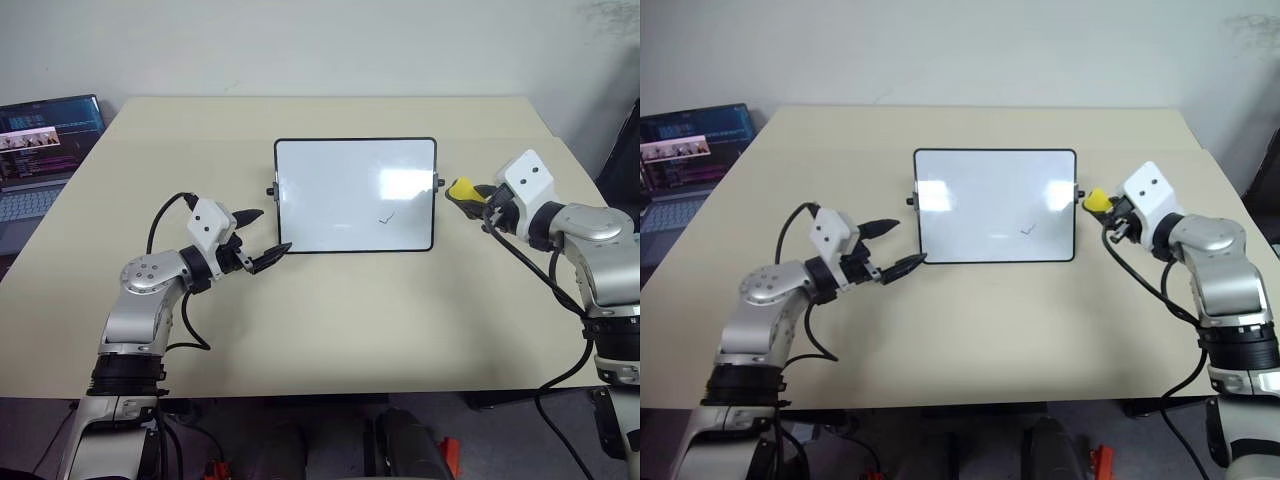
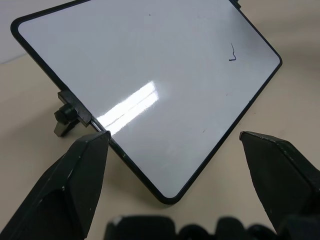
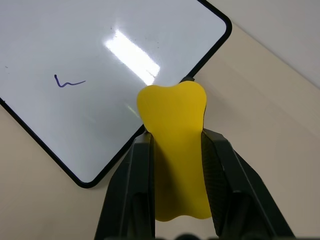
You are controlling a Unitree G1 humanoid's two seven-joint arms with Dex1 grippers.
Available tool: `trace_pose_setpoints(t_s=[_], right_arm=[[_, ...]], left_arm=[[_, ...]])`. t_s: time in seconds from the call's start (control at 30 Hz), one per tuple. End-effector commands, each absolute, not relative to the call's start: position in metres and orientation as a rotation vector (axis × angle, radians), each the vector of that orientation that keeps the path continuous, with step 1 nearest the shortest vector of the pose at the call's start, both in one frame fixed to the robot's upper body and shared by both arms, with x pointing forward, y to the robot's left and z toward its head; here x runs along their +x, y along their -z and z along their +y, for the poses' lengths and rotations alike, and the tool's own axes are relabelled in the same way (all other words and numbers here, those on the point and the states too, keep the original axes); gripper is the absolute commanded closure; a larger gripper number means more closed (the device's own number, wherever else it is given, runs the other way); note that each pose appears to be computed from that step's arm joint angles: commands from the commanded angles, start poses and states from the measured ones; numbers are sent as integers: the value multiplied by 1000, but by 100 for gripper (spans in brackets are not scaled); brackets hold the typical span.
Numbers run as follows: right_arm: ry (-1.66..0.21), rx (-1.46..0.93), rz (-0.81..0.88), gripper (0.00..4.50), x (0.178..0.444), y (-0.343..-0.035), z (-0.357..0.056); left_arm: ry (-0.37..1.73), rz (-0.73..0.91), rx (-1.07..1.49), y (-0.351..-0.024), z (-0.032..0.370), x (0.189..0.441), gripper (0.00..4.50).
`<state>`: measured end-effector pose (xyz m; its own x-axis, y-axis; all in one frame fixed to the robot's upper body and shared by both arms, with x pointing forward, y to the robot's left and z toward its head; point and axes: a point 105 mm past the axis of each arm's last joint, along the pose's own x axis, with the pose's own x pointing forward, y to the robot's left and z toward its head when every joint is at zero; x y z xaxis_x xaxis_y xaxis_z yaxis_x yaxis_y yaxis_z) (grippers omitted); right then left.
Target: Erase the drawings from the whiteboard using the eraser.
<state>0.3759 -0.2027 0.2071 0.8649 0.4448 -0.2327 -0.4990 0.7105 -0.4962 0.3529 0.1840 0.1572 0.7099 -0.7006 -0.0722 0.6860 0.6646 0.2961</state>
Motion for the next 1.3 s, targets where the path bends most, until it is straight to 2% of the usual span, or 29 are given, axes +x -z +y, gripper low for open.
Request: trace_pose_setpoints(t_s=[0.03, 0.37, 1.03, 1.3], right_arm=[[-540, -605, 69, 353, 368, -216, -202], [-601, -671, 128, 353, 356, -185, -199], [-625, -669, 123, 353, 360, -185, -195], [-687, -650, -16, 353, 367, -222, -159]], left_arm=[[800, -106, 340, -176, 182, 350, 0], [819, -83, 337, -173, 181, 349, 0], [828, -74, 344, -175, 181, 347, 0], [829, -68, 346, -173, 181, 346, 0]])
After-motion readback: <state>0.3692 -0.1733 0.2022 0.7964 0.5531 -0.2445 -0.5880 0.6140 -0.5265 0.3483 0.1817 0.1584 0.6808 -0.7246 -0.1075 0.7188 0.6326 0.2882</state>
